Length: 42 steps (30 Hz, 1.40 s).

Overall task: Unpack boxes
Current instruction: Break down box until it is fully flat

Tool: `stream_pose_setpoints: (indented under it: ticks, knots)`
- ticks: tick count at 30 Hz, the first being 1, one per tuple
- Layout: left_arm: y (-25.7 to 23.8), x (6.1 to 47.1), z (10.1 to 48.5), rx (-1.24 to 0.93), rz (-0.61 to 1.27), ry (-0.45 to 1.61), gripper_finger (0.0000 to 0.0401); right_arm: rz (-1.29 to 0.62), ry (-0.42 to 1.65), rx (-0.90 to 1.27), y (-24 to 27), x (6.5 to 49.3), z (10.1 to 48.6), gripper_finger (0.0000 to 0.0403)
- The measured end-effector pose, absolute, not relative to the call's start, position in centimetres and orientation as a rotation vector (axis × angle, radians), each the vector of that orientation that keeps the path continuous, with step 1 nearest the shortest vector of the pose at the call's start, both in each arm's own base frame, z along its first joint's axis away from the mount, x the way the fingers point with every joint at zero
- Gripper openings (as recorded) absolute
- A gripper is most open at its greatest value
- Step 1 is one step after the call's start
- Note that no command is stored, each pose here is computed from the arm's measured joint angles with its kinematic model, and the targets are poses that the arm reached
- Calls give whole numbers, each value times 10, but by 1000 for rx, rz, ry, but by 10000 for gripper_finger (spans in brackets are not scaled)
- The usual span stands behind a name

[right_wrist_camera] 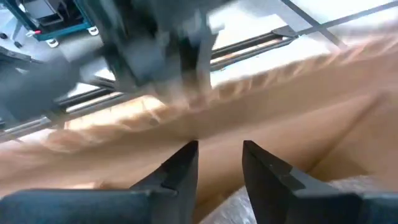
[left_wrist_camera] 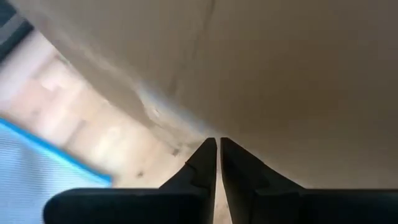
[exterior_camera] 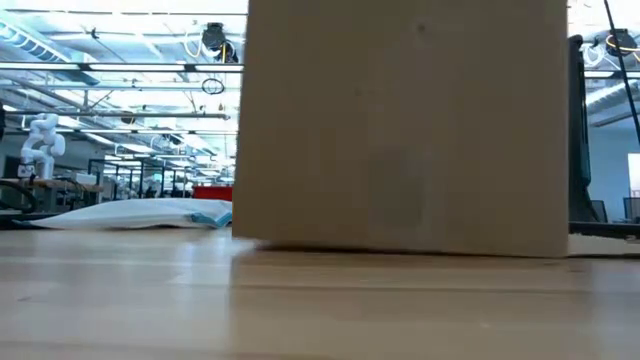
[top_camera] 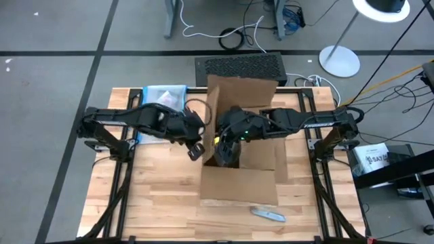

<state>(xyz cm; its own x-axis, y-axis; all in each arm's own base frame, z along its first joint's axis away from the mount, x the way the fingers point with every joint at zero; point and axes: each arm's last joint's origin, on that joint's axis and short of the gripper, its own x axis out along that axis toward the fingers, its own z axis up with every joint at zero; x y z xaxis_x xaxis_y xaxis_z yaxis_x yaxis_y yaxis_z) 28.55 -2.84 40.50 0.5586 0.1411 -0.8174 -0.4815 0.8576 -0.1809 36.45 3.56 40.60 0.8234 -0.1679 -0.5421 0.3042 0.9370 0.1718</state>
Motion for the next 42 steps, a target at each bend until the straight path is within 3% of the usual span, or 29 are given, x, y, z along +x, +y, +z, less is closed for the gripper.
stream_pose_setpoints:
  ticks: [5,11,18,22,33,37,42]
  knots:
    - [-24,264,450,-358,382,832,27,-248,553,249,36,364,406,116]
    - [-22,245,506,-369,328,572,27,-212,486,206,36,368,412,116]
    - [-14,249,512,-422,352,528,32,-176,440,221,30,372,417,116]
    - [-5,251,503,-525,428,592,75,-175,434,218,29,372,417,116]
    - [5,278,496,-662,418,565,261,-174,433,219,28,374,416,116]
    - [6,286,491,-659,447,565,281,-153,447,224,29,379,411,116]
    - [7,292,471,-670,588,697,272,-150,460,222,31,383,406,116]
